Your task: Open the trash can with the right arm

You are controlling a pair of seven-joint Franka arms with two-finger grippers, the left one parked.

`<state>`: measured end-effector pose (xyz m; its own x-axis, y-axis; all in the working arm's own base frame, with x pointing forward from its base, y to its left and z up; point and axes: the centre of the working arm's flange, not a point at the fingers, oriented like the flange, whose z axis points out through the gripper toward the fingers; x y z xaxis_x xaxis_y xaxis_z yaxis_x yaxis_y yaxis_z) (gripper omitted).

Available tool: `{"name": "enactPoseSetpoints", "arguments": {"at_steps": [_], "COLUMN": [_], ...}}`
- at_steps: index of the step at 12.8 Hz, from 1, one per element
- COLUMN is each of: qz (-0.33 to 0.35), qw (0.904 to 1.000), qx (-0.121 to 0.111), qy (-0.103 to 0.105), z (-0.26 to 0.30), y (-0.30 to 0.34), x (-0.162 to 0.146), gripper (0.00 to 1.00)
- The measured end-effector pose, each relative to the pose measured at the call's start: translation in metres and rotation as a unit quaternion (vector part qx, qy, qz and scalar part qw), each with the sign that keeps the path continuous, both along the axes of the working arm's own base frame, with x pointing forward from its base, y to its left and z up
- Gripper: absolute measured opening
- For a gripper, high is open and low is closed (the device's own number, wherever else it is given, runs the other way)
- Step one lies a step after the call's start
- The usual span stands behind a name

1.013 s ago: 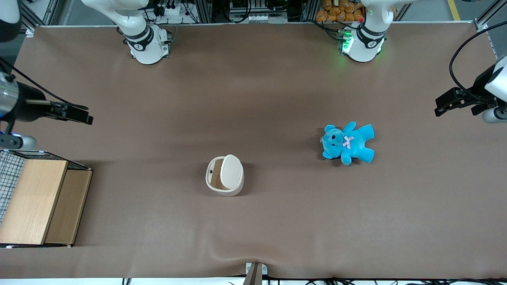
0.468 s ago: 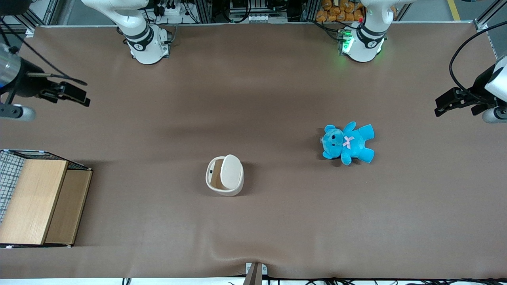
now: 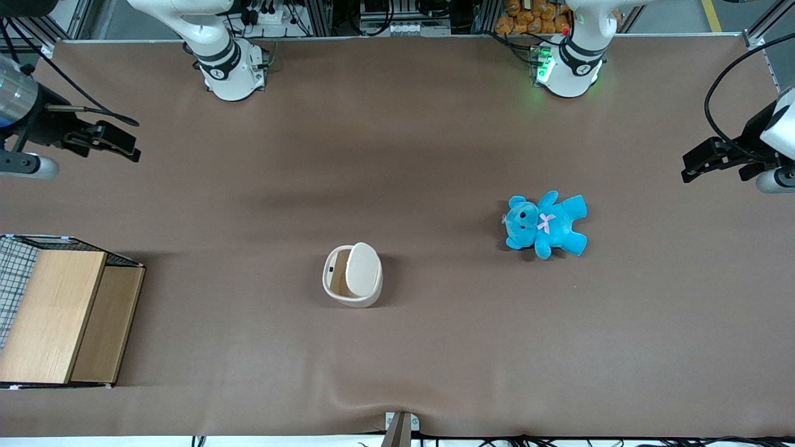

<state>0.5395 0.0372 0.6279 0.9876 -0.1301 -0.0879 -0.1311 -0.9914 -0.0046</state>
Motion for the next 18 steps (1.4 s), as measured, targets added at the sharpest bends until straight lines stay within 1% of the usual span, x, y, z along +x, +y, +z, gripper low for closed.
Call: {"name": "enactPoseSetpoints", "arguments": {"at_steps": [3,7,9,12,18], "qz": [0.000,-0.001,0.008,0.038,0.041], "qw": [1.0000,1.0000,1.0000,0.9993,0.9992], "qx": [-0.002,-0.002,-0.001,0.004,0.004], "qy": [0.000,0.000,-0.001,-0.002,-0.001], "z": [0.002,0.002,0.003,0.003,0.001], "y": [-0.001,-0.003,-0.015,-0.050,-0.061], "x": [0.007,0.009,0.009,0.010,0.011], "gripper": [1.00,1.00,1.00,1.00,1.00]}}
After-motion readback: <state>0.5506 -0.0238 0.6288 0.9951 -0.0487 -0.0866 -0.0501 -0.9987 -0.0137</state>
